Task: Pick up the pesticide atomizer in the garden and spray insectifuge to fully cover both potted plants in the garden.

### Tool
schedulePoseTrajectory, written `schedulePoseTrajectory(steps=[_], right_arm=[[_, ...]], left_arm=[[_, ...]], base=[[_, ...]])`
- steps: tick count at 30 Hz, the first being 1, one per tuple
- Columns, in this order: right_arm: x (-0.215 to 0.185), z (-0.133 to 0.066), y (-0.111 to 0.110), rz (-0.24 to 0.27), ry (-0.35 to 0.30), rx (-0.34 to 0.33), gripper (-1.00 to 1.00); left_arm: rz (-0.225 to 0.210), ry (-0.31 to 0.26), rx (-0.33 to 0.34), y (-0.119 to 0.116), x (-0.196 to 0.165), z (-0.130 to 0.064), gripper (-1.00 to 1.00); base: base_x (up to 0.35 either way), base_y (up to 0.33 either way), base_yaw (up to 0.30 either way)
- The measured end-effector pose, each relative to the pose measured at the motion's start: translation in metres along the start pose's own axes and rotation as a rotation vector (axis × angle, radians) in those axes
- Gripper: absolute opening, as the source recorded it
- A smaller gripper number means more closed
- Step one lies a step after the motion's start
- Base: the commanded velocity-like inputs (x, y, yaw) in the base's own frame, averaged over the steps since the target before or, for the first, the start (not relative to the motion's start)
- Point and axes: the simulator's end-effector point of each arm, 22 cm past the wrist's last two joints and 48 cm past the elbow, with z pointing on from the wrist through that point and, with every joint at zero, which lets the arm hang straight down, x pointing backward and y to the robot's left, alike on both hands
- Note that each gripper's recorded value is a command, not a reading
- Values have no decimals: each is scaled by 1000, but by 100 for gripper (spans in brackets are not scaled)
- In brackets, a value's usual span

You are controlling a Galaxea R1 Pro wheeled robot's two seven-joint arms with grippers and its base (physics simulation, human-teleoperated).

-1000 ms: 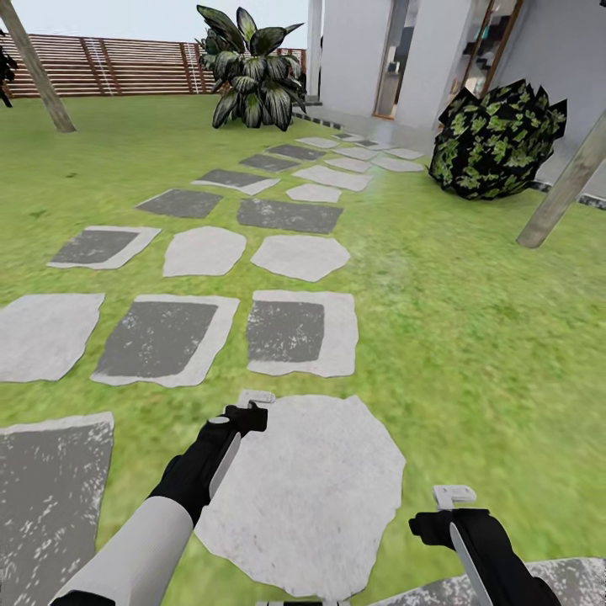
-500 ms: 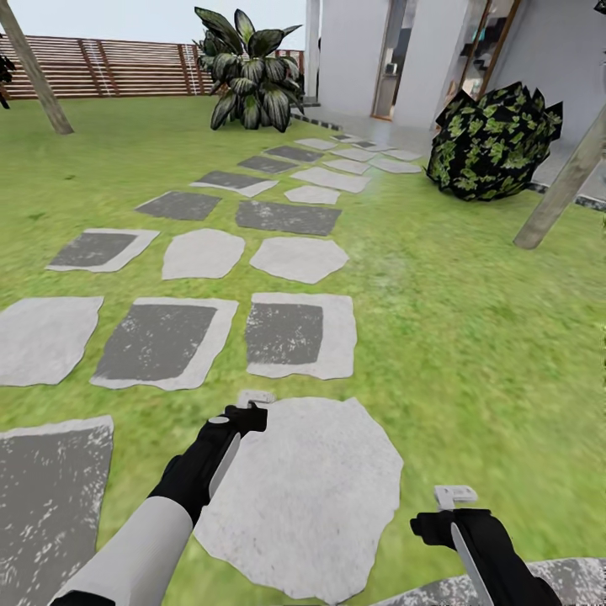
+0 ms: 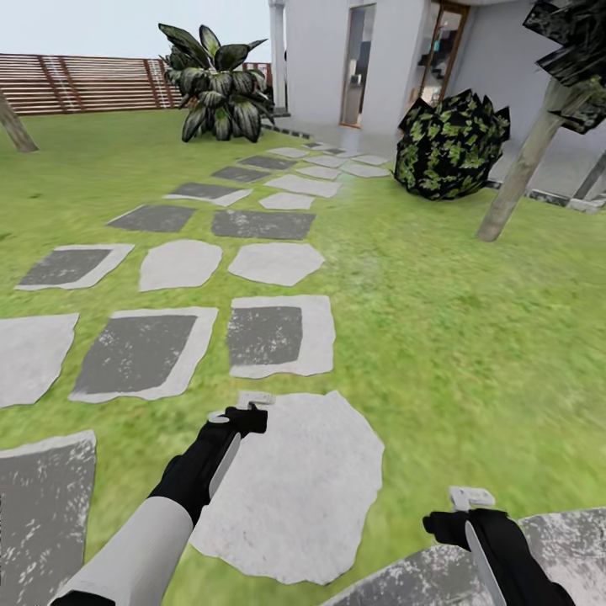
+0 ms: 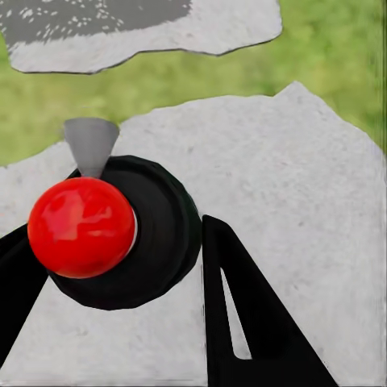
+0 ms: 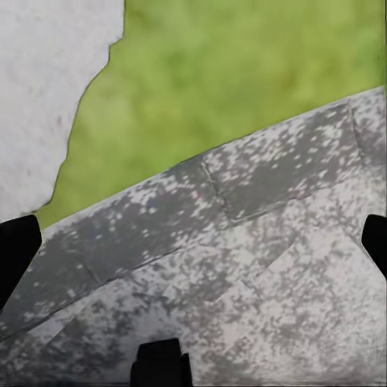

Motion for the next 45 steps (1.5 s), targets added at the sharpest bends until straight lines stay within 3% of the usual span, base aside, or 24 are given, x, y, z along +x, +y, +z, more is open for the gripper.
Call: schedulePoseTrajectory(steps=[36, 45], right_arm=[[-13, -12, -7, 24, -38, 4, 100], [-15, -16, -27, 84, -48, 22, 100]], left_arm=[[6, -21, -4, 0, -17, -14, -100], [7, -32, -6, 0, -22, -18, -100]], base=[[-55, 36, -157], [-14, 11, -193]])
